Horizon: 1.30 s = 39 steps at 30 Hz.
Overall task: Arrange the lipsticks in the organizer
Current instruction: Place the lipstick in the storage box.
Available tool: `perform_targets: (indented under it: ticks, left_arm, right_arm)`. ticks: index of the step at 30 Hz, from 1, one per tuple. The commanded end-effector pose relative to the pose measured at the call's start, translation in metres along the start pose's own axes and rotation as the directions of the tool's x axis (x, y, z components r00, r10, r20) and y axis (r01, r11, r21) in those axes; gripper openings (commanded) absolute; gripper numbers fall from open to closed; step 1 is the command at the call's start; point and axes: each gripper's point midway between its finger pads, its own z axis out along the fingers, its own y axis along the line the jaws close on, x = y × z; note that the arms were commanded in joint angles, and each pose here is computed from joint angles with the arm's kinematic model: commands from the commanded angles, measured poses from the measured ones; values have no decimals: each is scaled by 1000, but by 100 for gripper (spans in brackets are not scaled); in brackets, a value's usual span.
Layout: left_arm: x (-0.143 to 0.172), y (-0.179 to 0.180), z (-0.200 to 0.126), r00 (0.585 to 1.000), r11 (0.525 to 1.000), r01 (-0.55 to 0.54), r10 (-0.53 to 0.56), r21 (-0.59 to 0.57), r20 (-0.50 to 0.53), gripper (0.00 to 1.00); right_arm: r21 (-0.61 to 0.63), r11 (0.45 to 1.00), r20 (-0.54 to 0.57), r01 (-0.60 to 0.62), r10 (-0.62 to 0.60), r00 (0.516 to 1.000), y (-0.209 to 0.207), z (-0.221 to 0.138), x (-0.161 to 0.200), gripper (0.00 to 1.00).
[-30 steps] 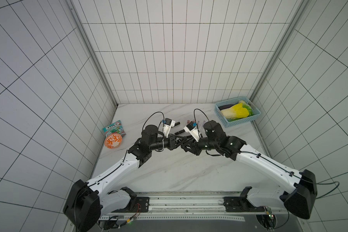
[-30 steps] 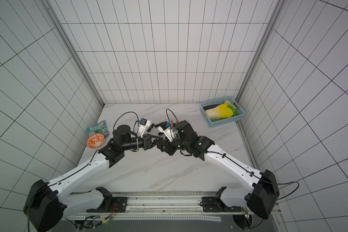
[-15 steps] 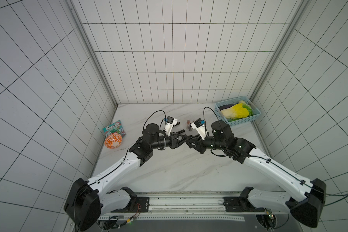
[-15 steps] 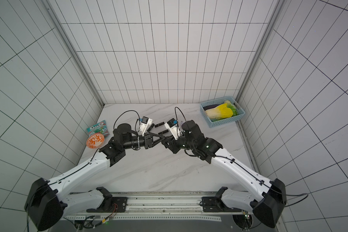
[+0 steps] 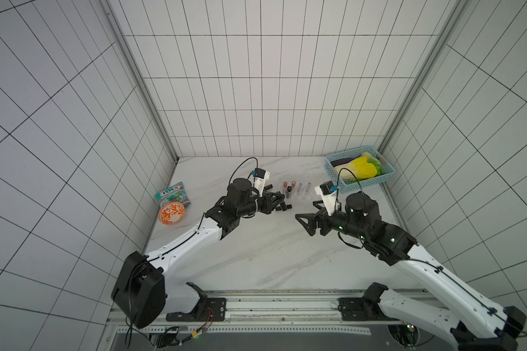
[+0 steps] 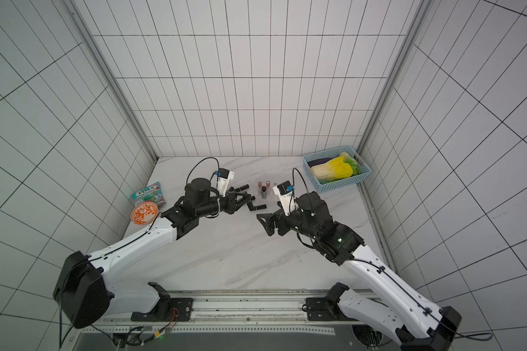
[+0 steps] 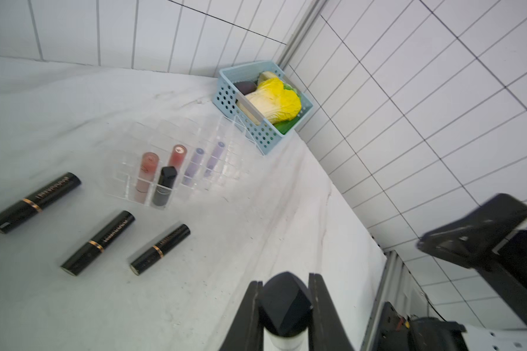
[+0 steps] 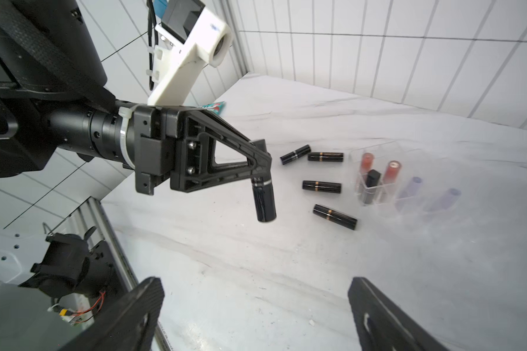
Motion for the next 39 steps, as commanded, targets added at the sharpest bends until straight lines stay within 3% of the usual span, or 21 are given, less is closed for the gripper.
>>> perform_targets:
  ticks: [1,6,15,20,39]
  left_arm:
    - [-25,19,21,990,984,-110,120,-137,67,16]
    - [-30,18,79,968,953,-229,244,-197,54,15]
    - [-17,24,157,939,920,-322,341,-222,51,13]
    - [-15,47,171,931,892,-337,364,-302,36,13]
    - [-1,87,201,945,887,-308,328,-345,2,13]
  right_arm:
    - [237,971,6,-19,18,1000,-50,-16,16,99]
    - [369,927,25,-71,66,998,-87,-30,30,99]
    - [423,897,27,-127,128,991,-110,-32,42,99]
    - [412,901,21,-136,140,990,-110,-31,43,99]
    - [368,915,10,-168,177,984,-105,-28,49,100]
